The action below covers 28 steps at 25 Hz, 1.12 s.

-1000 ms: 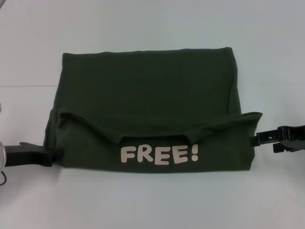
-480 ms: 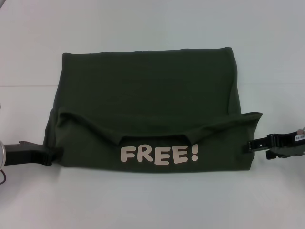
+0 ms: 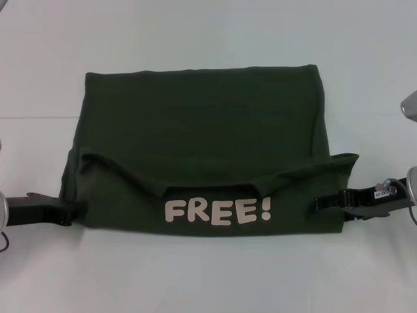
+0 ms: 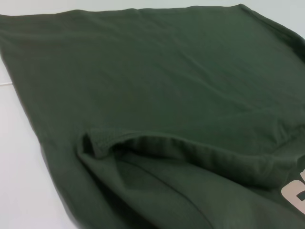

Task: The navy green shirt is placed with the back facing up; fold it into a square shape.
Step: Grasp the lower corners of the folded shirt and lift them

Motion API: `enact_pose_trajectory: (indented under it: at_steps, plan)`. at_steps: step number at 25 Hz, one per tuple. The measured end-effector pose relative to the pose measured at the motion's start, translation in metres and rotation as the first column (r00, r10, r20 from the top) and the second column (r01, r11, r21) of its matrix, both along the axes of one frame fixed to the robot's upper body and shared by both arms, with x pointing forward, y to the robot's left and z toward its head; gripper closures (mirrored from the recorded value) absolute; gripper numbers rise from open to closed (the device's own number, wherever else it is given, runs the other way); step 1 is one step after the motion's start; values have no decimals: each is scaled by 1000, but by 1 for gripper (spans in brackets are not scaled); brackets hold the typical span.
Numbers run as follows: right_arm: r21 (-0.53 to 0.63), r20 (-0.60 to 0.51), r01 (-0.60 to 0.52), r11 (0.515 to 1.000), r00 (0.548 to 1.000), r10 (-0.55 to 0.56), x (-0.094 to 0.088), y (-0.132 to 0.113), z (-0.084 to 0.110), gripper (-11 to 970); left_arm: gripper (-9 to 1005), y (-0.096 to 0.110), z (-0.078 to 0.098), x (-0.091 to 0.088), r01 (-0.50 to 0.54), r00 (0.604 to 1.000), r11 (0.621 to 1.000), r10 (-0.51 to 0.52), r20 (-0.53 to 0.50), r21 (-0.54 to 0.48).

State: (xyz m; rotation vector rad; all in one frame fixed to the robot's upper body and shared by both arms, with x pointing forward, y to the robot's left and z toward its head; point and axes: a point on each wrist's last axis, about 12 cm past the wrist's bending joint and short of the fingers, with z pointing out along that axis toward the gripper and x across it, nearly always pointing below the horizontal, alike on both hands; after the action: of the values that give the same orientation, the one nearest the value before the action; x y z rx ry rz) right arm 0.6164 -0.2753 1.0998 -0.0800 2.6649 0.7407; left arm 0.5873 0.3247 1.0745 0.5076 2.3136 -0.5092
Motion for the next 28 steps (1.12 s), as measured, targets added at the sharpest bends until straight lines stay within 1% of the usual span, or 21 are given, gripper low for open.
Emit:
enact_pose_trajectory:
  at_steps: [8, 21, 26, 28]
  plan:
    - [4, 11, -7, 1000, 1000, 7, 0, 8, -3, 108, 939, -1, 1, 0, 6, 1000, 1000, -6, 0, -2]
    - [0, 26, -20, 1000, 999, 20, 3, 16, -2, 137, 932, -1, 1, 1, 8, 1000, 1000, -7, 1, -2]
    - [-5, 28, -23, 1000, 999, 23, 3, 16, -3, 363, 929, -2, 1, 1, 8, 1000, 1000, -8, 1, -3]
    - [-9, 28, -24, 1000, 999, 25, 3, 17, -3, 407, 928, -2, 1, 1, 9, 1000, 1000, -9, 1, -3]
